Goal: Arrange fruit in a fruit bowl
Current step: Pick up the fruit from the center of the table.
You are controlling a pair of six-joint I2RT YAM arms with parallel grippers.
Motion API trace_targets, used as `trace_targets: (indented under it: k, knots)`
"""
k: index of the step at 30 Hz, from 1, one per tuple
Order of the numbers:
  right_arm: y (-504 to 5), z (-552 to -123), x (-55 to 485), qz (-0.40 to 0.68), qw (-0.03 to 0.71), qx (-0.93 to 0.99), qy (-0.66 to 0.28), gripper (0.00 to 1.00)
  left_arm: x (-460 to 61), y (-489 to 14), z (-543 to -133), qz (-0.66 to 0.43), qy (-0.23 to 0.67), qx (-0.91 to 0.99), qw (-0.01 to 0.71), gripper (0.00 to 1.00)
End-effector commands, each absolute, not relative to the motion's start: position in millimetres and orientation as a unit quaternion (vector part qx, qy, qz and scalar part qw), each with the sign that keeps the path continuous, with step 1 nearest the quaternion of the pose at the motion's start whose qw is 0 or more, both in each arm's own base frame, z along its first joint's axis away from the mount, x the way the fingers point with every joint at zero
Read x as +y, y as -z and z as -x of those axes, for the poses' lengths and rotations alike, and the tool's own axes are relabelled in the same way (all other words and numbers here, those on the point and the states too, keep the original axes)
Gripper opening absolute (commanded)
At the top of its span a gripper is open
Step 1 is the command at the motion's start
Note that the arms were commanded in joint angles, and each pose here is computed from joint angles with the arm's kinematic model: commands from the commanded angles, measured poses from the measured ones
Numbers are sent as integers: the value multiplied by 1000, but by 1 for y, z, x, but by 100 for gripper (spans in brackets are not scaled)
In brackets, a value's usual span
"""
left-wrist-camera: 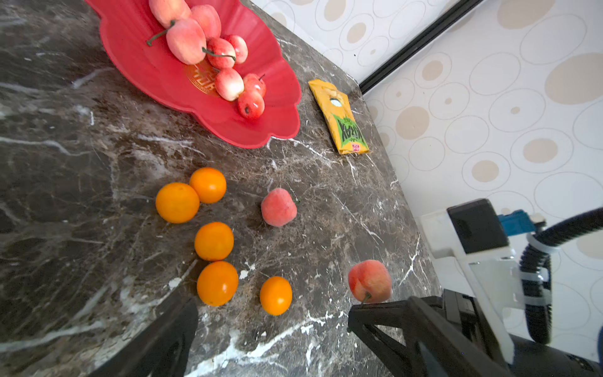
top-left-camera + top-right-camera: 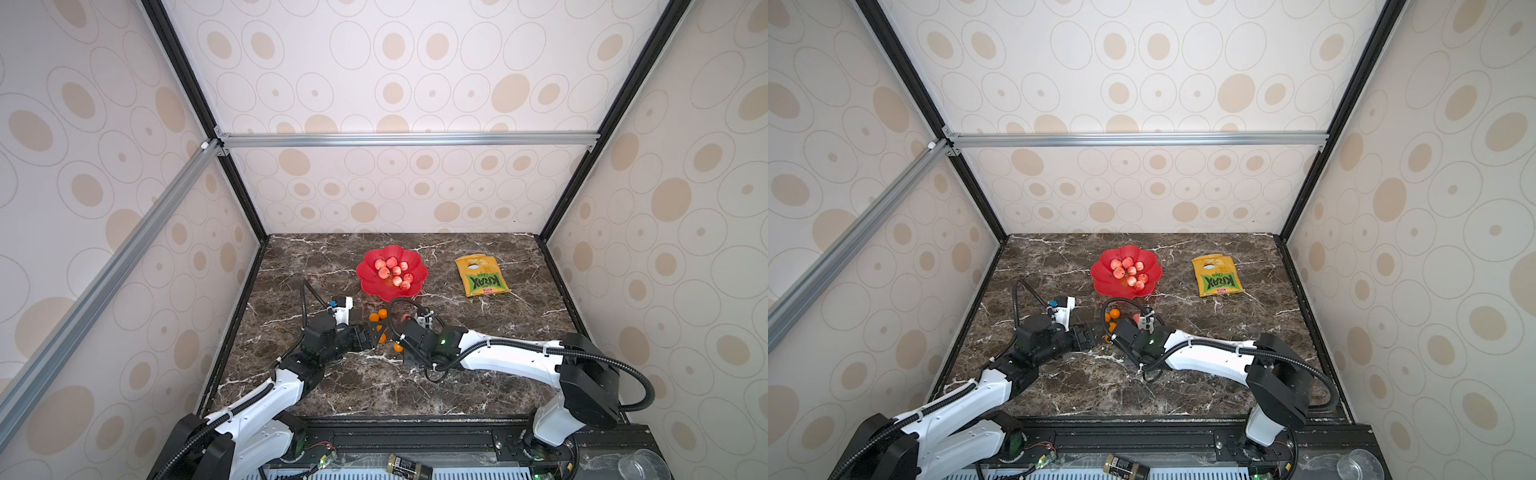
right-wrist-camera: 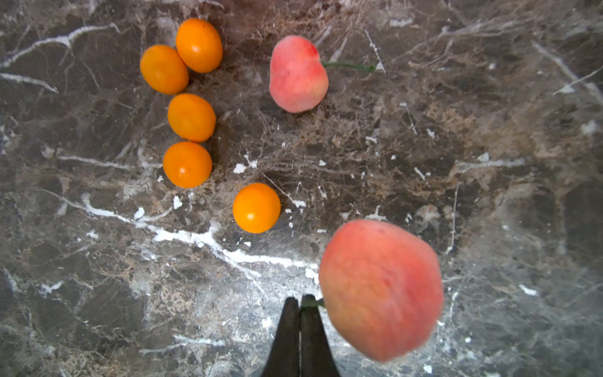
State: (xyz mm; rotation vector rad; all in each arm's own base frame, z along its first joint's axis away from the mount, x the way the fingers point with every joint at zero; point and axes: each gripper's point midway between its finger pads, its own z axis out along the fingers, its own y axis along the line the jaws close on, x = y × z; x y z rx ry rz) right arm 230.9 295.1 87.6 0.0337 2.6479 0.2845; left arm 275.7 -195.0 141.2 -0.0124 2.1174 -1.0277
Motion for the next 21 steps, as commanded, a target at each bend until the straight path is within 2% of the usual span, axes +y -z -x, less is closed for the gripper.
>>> trace_targets:
  k: [1,21]
  knots:
    - [-106,-244,297,13,242,962,-129,0,-197,-174,-298,8,414,808,420,98]
    - [-131,-337,306,50,181,961,-201,0,-185,-192,-366,28,392,809,436,98]
